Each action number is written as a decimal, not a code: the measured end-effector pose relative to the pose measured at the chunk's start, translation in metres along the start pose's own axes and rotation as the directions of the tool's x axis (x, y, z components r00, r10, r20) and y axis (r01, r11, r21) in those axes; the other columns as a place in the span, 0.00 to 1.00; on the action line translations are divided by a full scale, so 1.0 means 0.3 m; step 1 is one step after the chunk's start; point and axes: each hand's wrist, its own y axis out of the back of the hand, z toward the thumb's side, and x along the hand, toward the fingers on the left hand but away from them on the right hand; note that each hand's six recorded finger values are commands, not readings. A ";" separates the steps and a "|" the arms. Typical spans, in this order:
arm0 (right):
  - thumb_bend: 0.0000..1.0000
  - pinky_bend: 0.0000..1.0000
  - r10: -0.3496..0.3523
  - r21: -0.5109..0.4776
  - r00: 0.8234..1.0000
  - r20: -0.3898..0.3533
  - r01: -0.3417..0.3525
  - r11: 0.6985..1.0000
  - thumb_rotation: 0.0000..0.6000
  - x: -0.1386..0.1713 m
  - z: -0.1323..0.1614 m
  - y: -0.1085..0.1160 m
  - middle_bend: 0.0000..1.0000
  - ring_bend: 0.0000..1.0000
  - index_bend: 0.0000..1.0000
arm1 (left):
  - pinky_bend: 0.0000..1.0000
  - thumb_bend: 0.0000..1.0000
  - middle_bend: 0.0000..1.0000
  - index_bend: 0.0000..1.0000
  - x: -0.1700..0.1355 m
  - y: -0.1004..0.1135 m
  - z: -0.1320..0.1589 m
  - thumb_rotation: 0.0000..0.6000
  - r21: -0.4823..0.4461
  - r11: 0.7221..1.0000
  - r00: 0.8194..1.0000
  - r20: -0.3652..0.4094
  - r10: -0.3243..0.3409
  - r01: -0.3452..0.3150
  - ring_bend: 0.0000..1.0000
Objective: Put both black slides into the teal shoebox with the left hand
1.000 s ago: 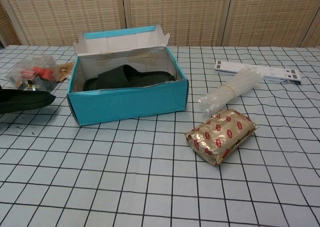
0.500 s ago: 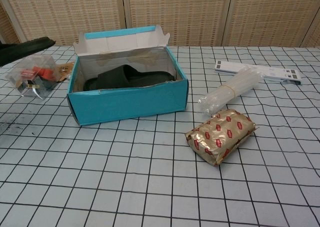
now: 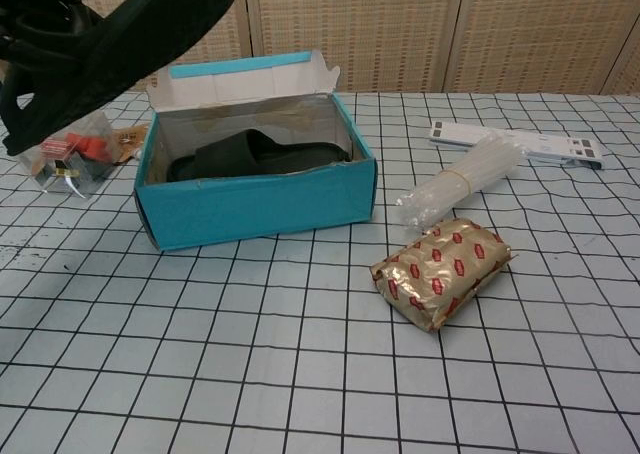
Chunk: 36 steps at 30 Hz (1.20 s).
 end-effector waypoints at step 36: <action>0.21 0.00 0.037 0.017 0.995 0.091 -0.039 0.999 1.00 -0.031 -0.071 -0.017 0.00 0.00 0.00 | 0.64 1.00 0.68 0.57 0.467 -0.229 0.147 1.00 -0.144 0.908 0.901 -0.132 -0.413 0.395 0.63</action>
